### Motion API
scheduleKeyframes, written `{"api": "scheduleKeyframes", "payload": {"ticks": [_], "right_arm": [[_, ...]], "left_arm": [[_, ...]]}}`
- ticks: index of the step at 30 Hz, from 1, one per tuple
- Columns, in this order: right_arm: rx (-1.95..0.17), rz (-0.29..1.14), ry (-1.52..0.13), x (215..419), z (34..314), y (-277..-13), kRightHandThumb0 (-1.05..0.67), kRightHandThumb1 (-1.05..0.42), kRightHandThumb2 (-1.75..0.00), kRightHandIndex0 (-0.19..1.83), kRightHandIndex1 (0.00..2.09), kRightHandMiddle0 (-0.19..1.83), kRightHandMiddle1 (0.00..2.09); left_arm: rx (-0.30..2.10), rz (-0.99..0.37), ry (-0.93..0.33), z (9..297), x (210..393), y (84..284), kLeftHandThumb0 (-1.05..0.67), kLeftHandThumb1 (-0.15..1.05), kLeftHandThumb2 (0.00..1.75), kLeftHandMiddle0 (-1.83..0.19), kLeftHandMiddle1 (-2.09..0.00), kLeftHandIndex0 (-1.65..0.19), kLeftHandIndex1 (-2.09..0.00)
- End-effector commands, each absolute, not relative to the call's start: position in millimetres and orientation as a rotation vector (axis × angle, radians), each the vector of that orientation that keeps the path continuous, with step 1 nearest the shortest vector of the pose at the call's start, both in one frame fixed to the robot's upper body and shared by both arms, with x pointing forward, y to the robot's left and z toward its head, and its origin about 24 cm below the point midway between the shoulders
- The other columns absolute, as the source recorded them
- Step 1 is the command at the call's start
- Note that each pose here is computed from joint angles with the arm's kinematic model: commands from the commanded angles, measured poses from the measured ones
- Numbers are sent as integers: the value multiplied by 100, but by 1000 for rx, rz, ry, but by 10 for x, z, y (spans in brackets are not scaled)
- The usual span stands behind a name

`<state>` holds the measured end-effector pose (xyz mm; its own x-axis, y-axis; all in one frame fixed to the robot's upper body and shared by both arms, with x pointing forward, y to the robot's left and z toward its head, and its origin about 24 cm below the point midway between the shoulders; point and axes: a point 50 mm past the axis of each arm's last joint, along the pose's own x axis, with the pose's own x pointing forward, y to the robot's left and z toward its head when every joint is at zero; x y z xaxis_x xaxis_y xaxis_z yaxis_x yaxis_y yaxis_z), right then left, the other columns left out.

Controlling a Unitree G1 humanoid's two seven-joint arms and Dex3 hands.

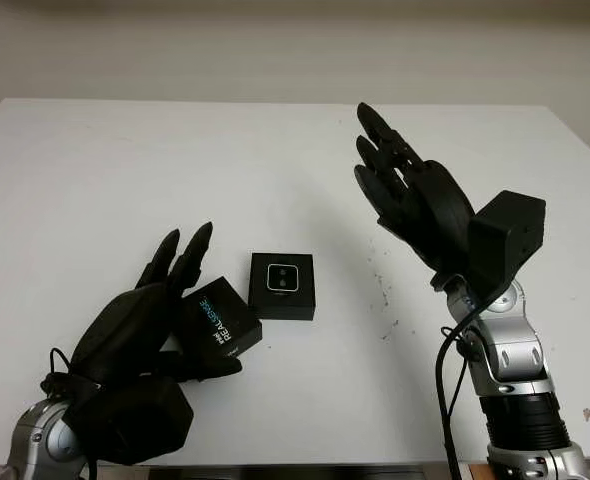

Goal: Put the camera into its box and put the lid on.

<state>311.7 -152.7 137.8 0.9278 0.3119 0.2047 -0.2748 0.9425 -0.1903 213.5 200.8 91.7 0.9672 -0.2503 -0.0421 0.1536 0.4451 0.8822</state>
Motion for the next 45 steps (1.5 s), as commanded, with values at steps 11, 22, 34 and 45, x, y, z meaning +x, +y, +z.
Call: {"api": "scheduleKeyframes", "payload": {"ticks": [11, 22, 34, 45], "right_arm": [[-166, 291, -244, 3101, 1423, -1533, -70, -105, -33, 2, 9, 6, 6], [-198, 267, -265, 3111, 1429, -1561, -69, -105, -33, 6, 10, 8, 7], [-188, 260, -248, 3099, 1443, -1578, -70, -105, -32, 4, 7, 7, 6], [-161, 281, -244, 3089, 1427, -1565, -66, -105, -35, 2, 6, 5, 6]], "left_arm": [[1204, -288, -70, 877, 2160, 1953, -74, 87, 6, -1, -9, 9, -7], [1195, -296, -63, 849, 2166, 1957, -73, 86, 5, -8, -8, -1, -9], [1159, -312, -71, 782, 2187, 1995, -37, 92, 7, -36, -19, -29, -19], [1192, -347, -117, 713, 2267, 2094, -13, 105, 7, -18, -137, -23, -128]]}}
